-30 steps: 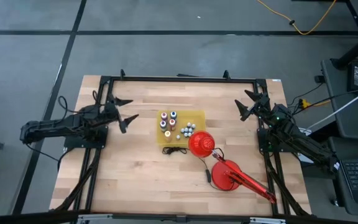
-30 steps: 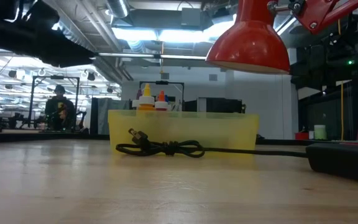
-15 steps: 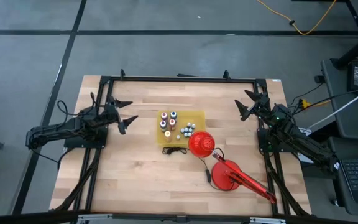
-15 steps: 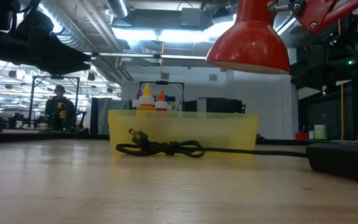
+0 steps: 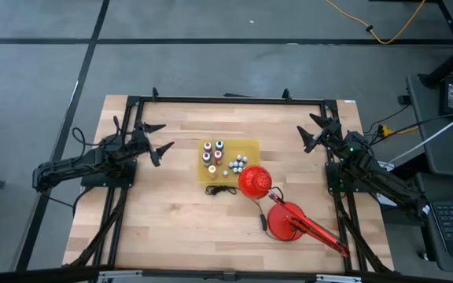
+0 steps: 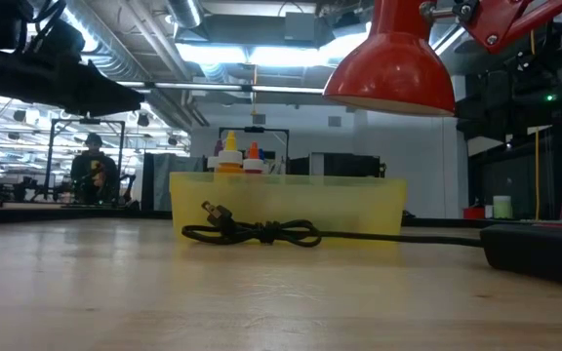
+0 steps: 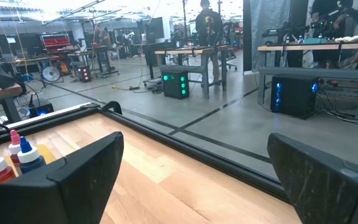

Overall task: Pick & Place food coloring
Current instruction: Return to Home Position

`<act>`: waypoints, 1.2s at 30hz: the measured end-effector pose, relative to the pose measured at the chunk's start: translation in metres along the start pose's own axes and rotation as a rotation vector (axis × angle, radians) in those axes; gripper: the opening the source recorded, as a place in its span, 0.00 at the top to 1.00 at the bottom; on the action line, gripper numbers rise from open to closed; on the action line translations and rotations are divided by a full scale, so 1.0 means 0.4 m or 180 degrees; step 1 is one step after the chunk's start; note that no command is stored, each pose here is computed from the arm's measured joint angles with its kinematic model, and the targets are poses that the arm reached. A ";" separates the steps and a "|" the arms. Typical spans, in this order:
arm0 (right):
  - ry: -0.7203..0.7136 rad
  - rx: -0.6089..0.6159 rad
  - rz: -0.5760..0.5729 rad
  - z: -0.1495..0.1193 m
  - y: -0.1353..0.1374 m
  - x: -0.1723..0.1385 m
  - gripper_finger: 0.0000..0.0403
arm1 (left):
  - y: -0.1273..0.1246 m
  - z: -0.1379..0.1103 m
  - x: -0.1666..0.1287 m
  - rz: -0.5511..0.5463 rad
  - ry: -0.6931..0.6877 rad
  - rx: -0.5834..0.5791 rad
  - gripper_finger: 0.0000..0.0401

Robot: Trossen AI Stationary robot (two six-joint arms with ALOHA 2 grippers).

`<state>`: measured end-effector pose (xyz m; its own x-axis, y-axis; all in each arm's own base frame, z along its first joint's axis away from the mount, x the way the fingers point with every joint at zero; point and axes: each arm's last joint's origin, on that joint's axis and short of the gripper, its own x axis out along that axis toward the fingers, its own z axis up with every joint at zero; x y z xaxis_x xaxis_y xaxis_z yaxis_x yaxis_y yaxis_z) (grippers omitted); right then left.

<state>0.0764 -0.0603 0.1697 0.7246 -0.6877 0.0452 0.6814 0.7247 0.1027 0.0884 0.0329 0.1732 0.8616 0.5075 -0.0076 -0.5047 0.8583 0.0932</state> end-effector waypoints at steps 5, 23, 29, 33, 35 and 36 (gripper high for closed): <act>0.0000 0.0000 0.0000 0.000 0.000 0.000 0.01 | 0.001 0.000 0.001 0.0016 -0.0024 0.0069 0.10; -0.0001 0.0001 0.0000 0.000 0.000 0.000 0.01 | 0.001 -0.001 0.001 0.0015 -0.0019 0.0078 0.10; -0.0001 0.0000 0.0000 0.000 0.000 0.000 0.01 | 0.001 -0.001 0.001 0.0014 -0.0019 0.0078 0.10; -0.0001 0.0000 -0.0001 0.000 0.000 0.000 0.01 | 0.001 -0.001 0.001 0.0015 -0.0019 0.0077 0.10; -0.0001 0.0000 0.0000 0.000 0.000 0.000 0.01 | 0.000 -0.001 0.001 0.0014 -0.0019 0.0078 0.10; -0.0001 0.0000 0.0000 0.000 0.000 0.000 0.01 | 0.000 -0.001 0.001 0.0014 -0.0019 0.0077 0.10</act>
<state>0.0763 -0.0602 0.1697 0.7246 -0.6877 0.0454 0.6814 0.7247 0.1027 0.0887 0.0334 0.1730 0.8598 0.5107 -0.0013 -0.5070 0.8539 0.1172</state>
